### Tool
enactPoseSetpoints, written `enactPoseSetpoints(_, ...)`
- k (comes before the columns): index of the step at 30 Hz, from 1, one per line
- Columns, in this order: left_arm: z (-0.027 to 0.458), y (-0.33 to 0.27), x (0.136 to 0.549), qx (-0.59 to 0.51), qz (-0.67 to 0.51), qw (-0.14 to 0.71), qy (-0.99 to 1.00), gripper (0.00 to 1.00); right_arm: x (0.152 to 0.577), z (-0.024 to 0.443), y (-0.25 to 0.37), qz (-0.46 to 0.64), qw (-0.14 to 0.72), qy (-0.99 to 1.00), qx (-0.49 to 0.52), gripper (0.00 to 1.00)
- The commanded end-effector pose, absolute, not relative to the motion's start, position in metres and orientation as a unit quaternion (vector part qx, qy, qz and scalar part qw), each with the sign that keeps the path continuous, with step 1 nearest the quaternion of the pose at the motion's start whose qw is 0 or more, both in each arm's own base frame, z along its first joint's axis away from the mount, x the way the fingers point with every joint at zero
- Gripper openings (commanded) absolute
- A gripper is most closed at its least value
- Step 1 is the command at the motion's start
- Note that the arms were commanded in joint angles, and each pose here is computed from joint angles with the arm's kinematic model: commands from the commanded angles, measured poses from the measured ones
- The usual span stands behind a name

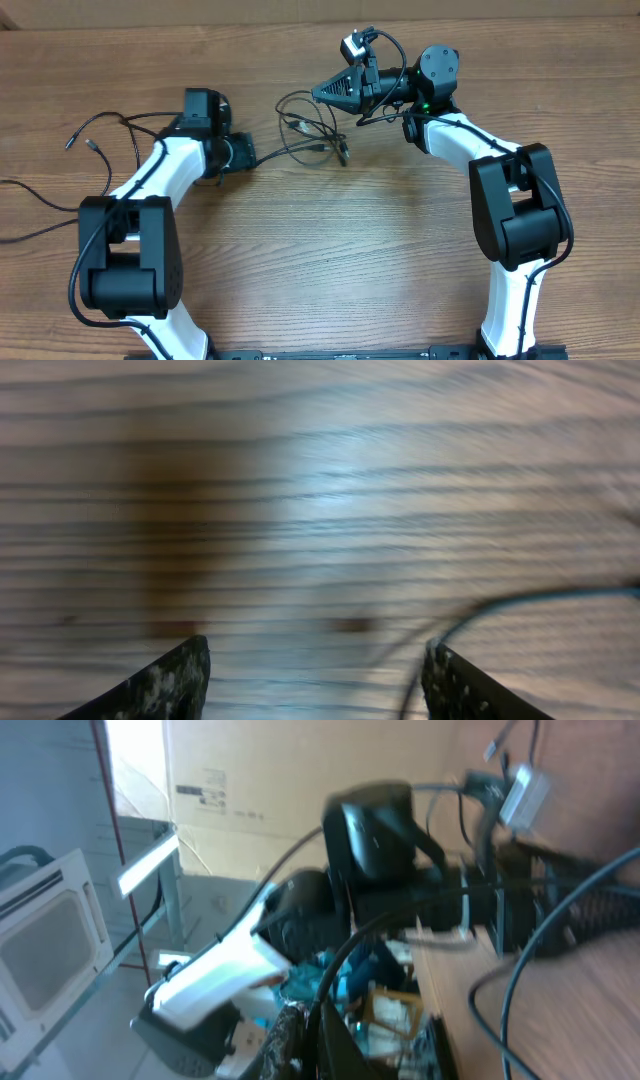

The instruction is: Untangle cables

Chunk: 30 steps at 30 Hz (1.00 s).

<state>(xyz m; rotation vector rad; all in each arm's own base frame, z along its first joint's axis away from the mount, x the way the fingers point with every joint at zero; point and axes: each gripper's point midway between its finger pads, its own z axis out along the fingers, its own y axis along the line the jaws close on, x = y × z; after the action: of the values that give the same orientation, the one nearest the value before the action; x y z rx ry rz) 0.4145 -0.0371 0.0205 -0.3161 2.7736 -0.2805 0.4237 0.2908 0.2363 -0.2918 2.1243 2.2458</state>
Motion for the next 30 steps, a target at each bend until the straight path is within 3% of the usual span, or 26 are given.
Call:
enactPoseSetpoints(1, 0.026, -0.03, 0.422, -0.141, -0.112, 0.172, 0.969, 0.7, 0.413, 0.228, 0.286, 0.713, -0.005, 0.69, -0.123, 0.04)
enactPoseSetpoints(9, 0.034, -0.054, 0.424, -0.104, -0.183, 0.173, 0.962, 0.97, 0.419, 0.167, 0.289, 0.684, -0.028, 0.727, -0.058, 0.04)
enactPoseSetpoints(15, 0.064, -0.095, 0.427, -0.001, -0.299, 0.187, 0.936, 0.93, 0.409, 0.093, 0.275, 0.584, -0.049, 0.809, 0.037, 0.04)
enactPoseSetpoints(23, 0.101, -0.134, 0.414, 0.096, -0.431, 0.2, 0.875, 0.93, 0.407, 0.064, 0.262, 0.52, -0.044, 0.85, 0.074, 0.04)
enactPoseSetpoints(27, 0.098, -0.131, 0.416, 0.101, -0.417, 0.204, 0.88, 0.89, 0.423, 0.052, 0.254, 0.483, -0.049, 0.858, 0.168, 0.04)
enactPoseSetpoints(30, 0.084, -0.118, 0.421, 0.059, -0.373, 0.194, 0.906, 0.89, 0.435, 0.066, 0.261, 0.512, -0.031, 0.843, 0.159, 0.04)
